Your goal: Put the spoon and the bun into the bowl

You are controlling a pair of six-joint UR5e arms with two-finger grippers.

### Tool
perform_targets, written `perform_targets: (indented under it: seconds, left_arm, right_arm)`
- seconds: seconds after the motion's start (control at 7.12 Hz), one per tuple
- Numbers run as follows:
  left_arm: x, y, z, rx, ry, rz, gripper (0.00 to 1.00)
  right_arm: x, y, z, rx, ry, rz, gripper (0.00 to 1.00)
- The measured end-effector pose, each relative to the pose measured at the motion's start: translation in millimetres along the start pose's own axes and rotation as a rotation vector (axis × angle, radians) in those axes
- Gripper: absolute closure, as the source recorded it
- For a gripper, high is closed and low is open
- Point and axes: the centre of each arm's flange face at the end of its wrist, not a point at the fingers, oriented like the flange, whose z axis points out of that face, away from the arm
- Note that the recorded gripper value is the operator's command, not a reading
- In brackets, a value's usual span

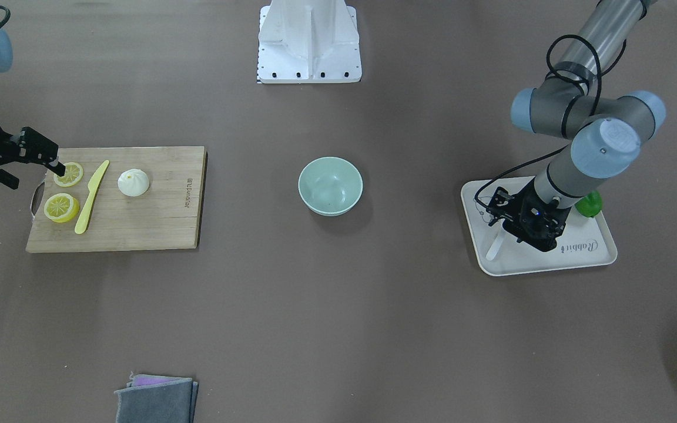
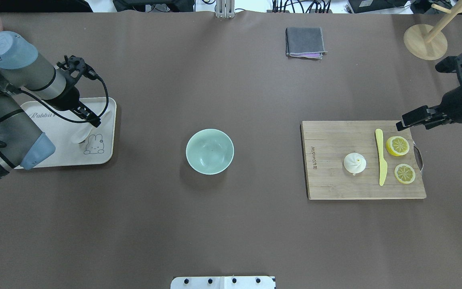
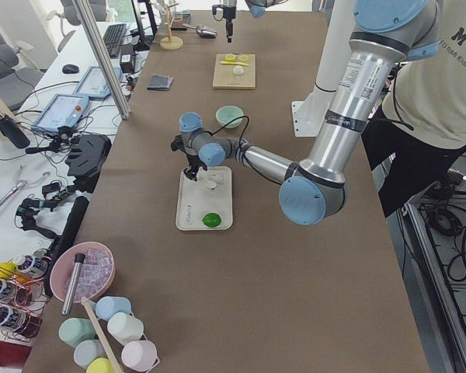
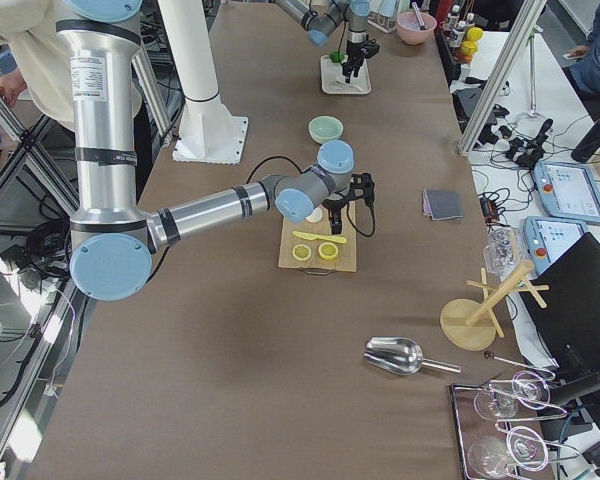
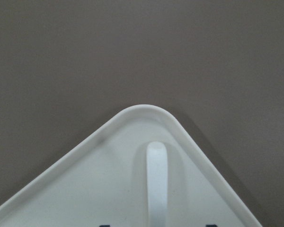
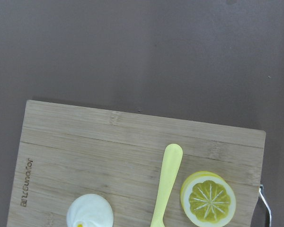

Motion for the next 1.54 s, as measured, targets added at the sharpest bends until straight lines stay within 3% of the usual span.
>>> perform_targets:
  seconds: [0.28, 0.56, 0.7, 1.12, 1.54]
  left_arm:
    - [2, -8, 9, -0.009, -0.007, -0.001, 0.48]
    - [4, -12, 15, -0.017, -0.008, 0.000, 0.79]
    - [5, -12, 17, -0.020, -0.007, 0.002, 1.00]
    - [13, -15, 12, -0.010, -0.002, -0.004, 1.00]
    - [71, -49, -46, 0.101, 0.058, -0.129, 1.00]
  right_arm:
    - [-5, 1, 4, -0.007, -0.004, -0.008, 0.01]
    - [-7, 0, 5, -0.010, -0.005, -0.009, 0.01]
    - [-7, 0, 5, -0.011, -0.006, -0.008, 0.01]
    - [-8, 1, 4, -0.014, -0.010, -0.008, 0.01]
    - [-23, -4, 8, -0.011, -0.018, 0.027, 0.01]
